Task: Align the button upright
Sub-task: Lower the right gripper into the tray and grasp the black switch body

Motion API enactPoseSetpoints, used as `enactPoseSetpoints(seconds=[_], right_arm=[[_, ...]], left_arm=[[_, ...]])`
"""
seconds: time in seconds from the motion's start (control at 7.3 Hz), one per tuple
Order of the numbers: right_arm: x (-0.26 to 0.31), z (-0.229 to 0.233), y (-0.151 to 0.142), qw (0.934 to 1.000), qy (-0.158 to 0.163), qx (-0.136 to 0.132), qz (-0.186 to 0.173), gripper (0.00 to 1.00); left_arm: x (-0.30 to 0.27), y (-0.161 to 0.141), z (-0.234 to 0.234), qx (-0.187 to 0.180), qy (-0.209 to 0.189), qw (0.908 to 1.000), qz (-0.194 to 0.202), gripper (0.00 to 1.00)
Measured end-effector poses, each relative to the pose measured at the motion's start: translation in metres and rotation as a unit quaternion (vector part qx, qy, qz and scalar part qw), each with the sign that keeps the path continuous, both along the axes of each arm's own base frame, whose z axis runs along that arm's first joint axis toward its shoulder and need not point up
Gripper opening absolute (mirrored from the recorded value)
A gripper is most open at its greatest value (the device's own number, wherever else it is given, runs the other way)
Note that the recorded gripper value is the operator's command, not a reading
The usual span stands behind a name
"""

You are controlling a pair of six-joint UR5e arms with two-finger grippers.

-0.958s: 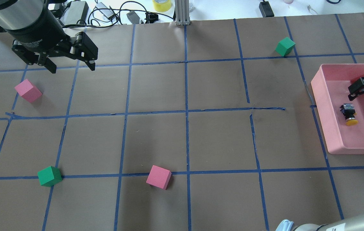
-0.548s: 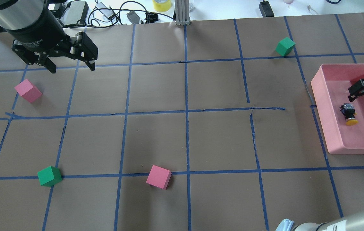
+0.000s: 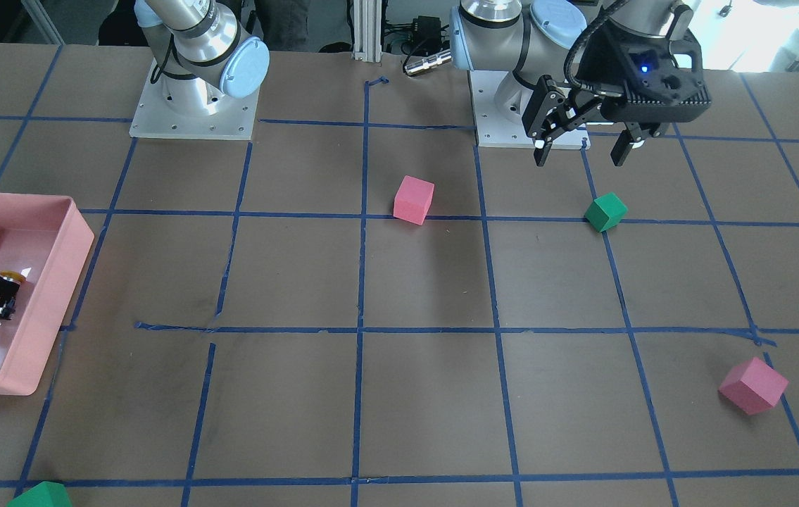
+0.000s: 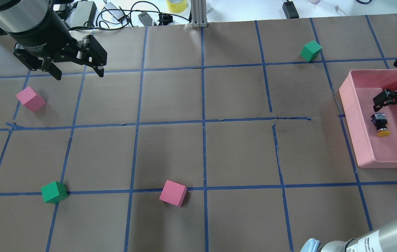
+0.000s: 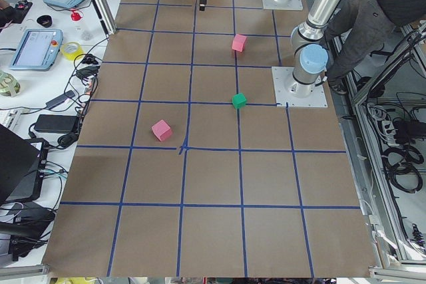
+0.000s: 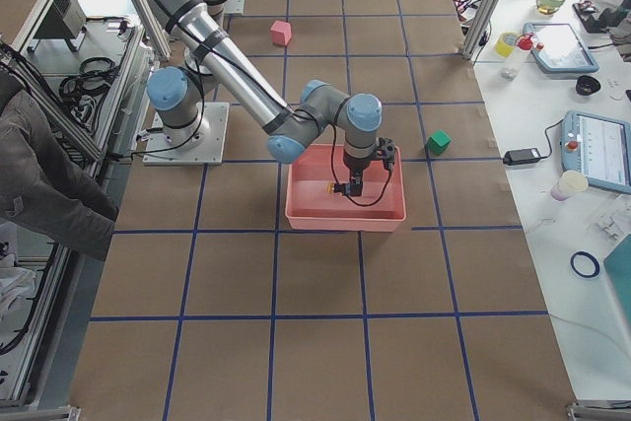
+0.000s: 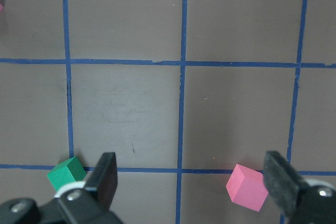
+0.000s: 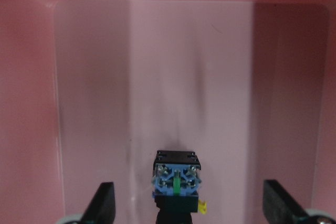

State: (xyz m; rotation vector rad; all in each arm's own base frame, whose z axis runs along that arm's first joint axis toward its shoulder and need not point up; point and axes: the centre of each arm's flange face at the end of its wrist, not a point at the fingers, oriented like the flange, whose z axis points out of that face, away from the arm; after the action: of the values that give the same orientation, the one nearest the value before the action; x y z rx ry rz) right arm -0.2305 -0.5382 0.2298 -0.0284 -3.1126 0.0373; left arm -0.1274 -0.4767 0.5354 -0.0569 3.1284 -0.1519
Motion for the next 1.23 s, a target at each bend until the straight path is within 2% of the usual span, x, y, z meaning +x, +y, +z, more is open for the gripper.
enactPoseSetpoints(seconds=[1.23], right_arm=[[-0.003, -0.019, -0.005, 1.0000, 0.000, -0.003, 0.000, 0.99]], left_arm=[[0.000, 0.000, 0.000, 0.000, -0.001, 1.0000, 0.000, 1.00]])
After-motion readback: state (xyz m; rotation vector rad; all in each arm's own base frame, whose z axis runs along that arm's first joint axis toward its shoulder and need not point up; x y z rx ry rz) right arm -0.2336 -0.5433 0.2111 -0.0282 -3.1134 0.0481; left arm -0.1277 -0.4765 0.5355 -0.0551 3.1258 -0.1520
